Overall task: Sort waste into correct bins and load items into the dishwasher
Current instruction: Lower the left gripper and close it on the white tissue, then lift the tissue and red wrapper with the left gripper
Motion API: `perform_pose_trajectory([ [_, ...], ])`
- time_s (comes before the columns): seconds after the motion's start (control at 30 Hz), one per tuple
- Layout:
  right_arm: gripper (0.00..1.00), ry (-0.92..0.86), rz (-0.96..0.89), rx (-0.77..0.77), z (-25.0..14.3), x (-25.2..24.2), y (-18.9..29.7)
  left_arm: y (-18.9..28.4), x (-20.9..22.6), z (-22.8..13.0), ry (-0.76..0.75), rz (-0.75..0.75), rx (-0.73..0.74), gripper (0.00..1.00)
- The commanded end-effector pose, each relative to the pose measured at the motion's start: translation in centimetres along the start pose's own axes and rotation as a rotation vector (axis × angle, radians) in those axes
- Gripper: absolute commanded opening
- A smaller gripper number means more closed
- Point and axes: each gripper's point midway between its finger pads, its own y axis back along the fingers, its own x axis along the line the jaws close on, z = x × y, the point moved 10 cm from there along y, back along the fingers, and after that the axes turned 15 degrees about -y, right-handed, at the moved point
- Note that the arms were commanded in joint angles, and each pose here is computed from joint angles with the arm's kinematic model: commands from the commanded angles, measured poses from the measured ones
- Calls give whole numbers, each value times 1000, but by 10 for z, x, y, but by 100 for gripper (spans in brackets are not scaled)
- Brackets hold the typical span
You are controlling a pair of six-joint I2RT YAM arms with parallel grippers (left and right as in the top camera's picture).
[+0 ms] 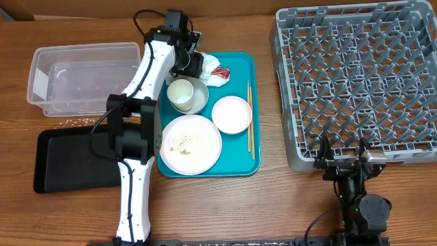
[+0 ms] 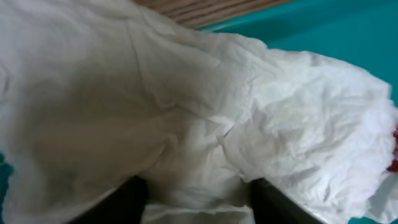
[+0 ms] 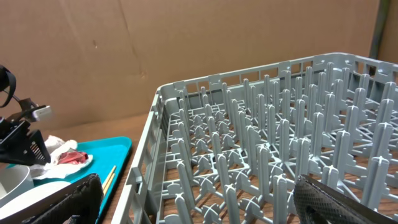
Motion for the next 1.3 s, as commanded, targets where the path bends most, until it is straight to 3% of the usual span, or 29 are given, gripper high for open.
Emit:
perform_pose_trajectory([
  [0.0,100,4,0,-7,-2,-1,0,-5,-3,1,17,-14,-2,32],
  [0.07,100,4,0,-7,-2,-1,0,-2,-3,3,32,-12,-9,13],
  [0.13,100,4,0,-7,-2,-1,0,4,-3,7,46,-9,-20,4],
  [0.67,100,4,0,-7,-2,-1,0,106,1,43,73,13,-162,4],
  [0.87,100,4,0,-7,-2,-1,0,143,22,36,205,8,-198,4],
  [1.03,100,4,0,-7,-2,-1,0,148,26,26,234,-125,-178,4],
  [1.27,100,4,0,-7,-2,-1,0,145,15,19,230,-172,-114,4],
])
